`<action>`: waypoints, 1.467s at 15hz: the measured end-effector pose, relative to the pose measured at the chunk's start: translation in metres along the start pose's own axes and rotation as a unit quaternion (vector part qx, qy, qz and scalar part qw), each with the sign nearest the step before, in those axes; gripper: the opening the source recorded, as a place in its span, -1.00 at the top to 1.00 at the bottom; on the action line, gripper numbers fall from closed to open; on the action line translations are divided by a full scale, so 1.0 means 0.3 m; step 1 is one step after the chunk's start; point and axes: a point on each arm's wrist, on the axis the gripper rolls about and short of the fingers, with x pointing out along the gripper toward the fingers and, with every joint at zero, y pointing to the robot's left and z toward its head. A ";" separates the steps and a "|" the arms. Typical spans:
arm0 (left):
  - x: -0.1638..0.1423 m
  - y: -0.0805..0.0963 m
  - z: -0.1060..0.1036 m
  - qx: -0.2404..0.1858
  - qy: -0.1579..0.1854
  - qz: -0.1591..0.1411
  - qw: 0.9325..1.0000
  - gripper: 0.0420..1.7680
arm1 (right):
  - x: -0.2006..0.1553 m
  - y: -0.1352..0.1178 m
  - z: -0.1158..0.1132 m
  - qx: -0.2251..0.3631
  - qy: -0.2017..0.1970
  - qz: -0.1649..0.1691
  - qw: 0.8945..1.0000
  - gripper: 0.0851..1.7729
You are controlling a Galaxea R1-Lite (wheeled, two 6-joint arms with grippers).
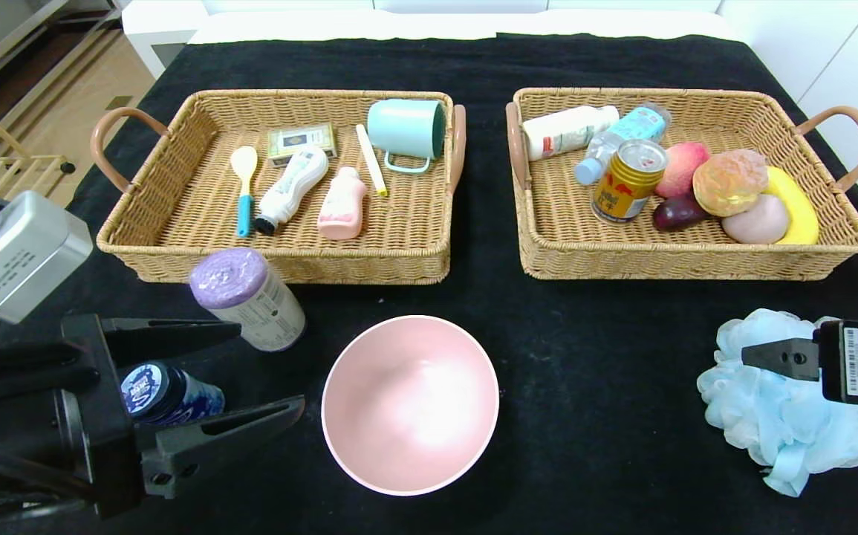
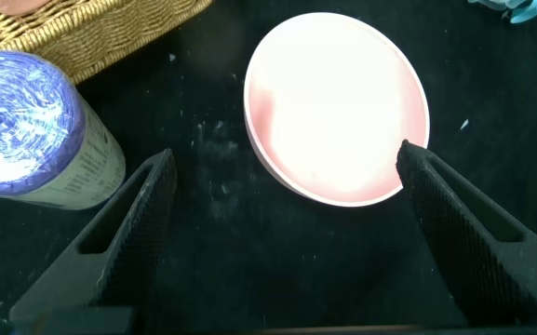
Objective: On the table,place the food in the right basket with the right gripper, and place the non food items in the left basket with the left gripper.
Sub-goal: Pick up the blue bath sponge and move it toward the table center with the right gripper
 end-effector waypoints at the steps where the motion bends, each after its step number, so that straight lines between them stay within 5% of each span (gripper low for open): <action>1: 0.001 0.000 0.000 0.000 0.001 0.000 1.000 -0.94 | 0.010 -0.002 -0.005 0.002 0.006 -0.002 1.000 -0.91; 16: 0.007 0.000 -0.005 0.000 0.005 -0.002 1.000 -0.94 | 0.191 0.033 -0.060 0.011 0.052 -0.022 0.998 -0.92; 22: 0.007 0.000 -0.005 0.002 0.005 -0.002 1.000 -0.94 | 0.207 0.031 -0.067 0.010 0.059 -0.028 0.998 -0.03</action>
